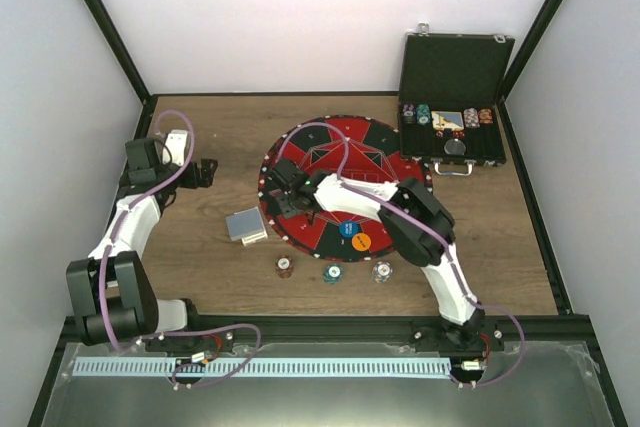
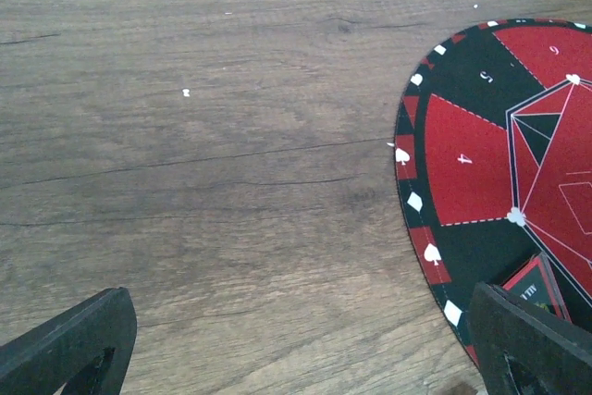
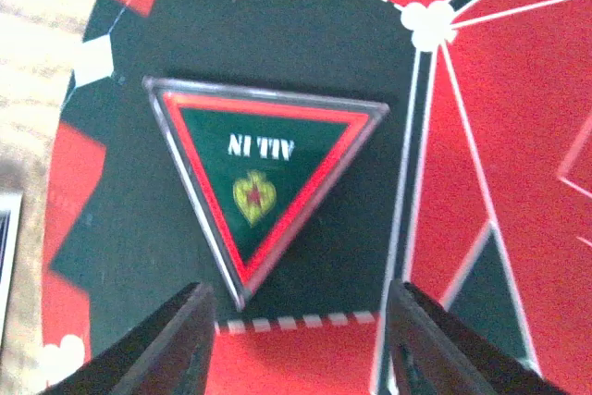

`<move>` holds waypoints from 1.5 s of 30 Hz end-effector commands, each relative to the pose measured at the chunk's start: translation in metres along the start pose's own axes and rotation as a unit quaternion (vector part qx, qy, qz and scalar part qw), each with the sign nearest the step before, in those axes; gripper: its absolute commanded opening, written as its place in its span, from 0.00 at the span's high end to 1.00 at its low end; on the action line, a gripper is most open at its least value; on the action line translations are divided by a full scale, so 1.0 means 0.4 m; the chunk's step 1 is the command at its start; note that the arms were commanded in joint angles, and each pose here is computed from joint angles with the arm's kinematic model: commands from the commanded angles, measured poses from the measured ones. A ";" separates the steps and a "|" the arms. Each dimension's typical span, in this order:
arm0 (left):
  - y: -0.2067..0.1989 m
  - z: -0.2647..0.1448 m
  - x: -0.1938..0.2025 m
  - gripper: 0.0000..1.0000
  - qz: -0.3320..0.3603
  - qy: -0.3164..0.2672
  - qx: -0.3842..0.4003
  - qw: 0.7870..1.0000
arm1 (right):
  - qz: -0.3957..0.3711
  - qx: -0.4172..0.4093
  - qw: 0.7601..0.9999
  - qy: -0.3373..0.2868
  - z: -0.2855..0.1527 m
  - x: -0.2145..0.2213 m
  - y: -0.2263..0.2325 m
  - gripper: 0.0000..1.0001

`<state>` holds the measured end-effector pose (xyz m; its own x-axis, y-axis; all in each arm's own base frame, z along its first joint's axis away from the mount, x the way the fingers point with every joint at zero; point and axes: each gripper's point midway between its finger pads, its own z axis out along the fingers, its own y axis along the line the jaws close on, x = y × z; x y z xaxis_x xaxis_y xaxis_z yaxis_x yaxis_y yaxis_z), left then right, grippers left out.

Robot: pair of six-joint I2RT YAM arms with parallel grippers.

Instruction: Distribute texas hold em gaming equipment

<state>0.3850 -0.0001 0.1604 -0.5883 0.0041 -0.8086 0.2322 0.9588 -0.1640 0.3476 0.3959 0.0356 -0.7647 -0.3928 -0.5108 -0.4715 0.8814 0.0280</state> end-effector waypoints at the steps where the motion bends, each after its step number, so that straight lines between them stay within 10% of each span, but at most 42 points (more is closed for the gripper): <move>1: -0.003 -0.011 -0.033 0.00 0.005 -0.011 0.008 1.000 | 0.015 0.005 1.000 -0.012 -0.132 0.002 -0.043 0.43; 14: -0.021 -0.012 -0.034 0.00 0.000 -0.007 0.028 1.000 | 0.072 0.042 0.995 0.046 -0.241 0.303 -0.213 0.29; 45: -0.023 -0.017 -0.055 0.00 0.003 -0.005 0.033 0.999 | 0.044 0.070 0.994 0.069 -0.140 0.320 -0.272 0.57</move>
<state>0.3862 -0.0092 0.1757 -0.5904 0.0016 -0.8071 0.2778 0.9393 -0.2013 0.2648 0.2350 0.0221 -0.8638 -0.3251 -0.3849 -0.3457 0.9382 -0.0166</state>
